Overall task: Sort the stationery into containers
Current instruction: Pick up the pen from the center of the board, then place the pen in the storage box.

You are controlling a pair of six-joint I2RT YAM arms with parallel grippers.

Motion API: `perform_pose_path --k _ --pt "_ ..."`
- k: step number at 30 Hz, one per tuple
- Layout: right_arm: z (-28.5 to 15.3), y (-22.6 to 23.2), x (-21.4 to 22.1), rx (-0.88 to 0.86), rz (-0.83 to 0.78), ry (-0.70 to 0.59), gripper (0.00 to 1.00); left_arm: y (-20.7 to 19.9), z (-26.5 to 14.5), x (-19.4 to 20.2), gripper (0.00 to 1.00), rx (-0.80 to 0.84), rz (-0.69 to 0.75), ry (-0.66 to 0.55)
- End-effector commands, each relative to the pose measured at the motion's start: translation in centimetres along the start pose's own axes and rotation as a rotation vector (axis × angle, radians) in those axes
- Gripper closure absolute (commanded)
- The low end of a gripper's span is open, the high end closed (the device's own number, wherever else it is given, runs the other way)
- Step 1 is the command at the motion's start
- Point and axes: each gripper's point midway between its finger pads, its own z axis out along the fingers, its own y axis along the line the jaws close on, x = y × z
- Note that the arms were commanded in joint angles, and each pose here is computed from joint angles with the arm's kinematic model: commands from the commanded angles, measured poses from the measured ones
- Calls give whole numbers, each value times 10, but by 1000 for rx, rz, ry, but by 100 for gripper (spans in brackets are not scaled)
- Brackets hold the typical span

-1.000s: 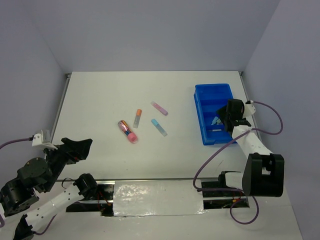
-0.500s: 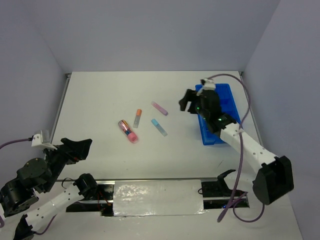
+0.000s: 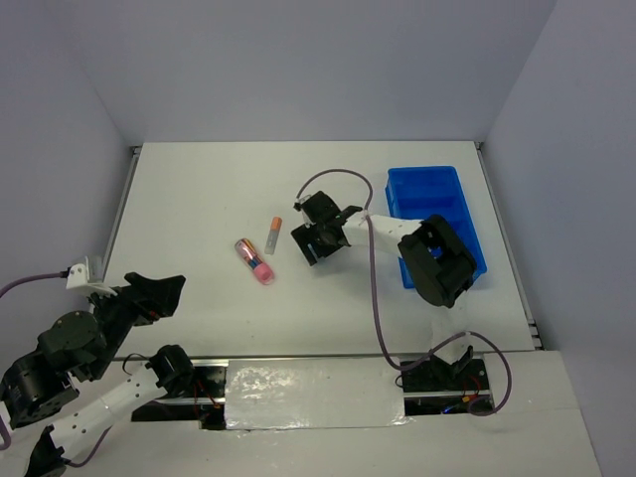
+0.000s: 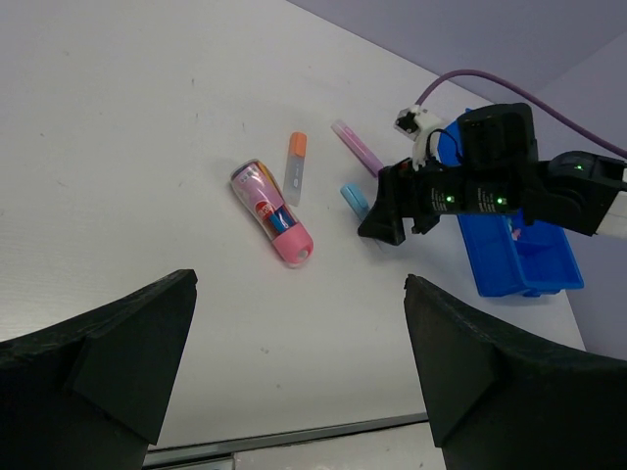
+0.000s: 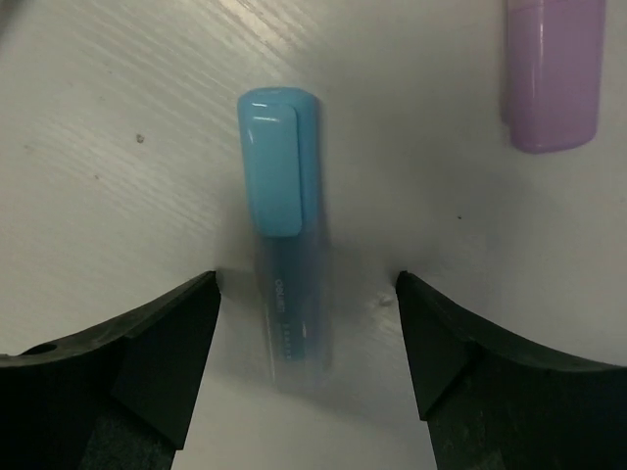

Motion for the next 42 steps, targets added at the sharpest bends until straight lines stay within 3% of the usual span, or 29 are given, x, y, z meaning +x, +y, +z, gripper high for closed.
perform_pose_path --k 1,3,5,6,8,9,11,12,15,18,19,21,22,25,29,33,42 --pt "1 12 -19 -19 -57 -11 20 -4 2 -4 1 5 1 -13" --pt "8 12 -12 -1 -68 15 22 -4 2 -4 1 6 0 -14" --pt "19 14 1 12 -94 61 31 -3 1 -4 1 8 1 -14" --pt "22 15 5 14 -105 77 44 -3 1 -5 1 10 0 -17" --pt "28 19 16 -1 -116 124 57 -3 0 -5 1 13 -5 -20" --pt "29 21 18 -14 -117 131 73 -3 0 -6 1 15 -7 -22" --pt "28 28 19 -53 -118 134 85 -3 0 -6 1 16 -8 -23" --pt "24 37 16 -100 -105 127 99 -3 0 -6 1 16 -7 -23" --pt "-17 63 -27 -286 -59 -57 100 -3 0 -6 1 19 -6 -22" --pt "-62 54 -64 -427 74 -263 100 -4 0 -5 1 18 -4 -21" --pt "-102 43 -88 -442 108 -396 100 -4 0 -5 1 18 -4 -21" --pt "-127 -7 -98 -392 320 -529 100 -3 0 -5 1 17 -5 -20" --pt "-155 -44 -109 -252 420 -648 100 -4 0 -5 1 22 -4 -21" --pt "-183 -120 -87 31 705 -791 100 -5 -1 -6 1 29 -7 -23" --pt "-193 -198 -29 286 1139 -856 100 -4 -1 -5 1 28 -6 -22" --pt "-181 -266 28 489 1432 -797 100 -5 -1 -5 1 30 -4 -19" --pt "-165 -317 34 504 1547 -772 100 -4 -3 -6 1 37 -16 -27"
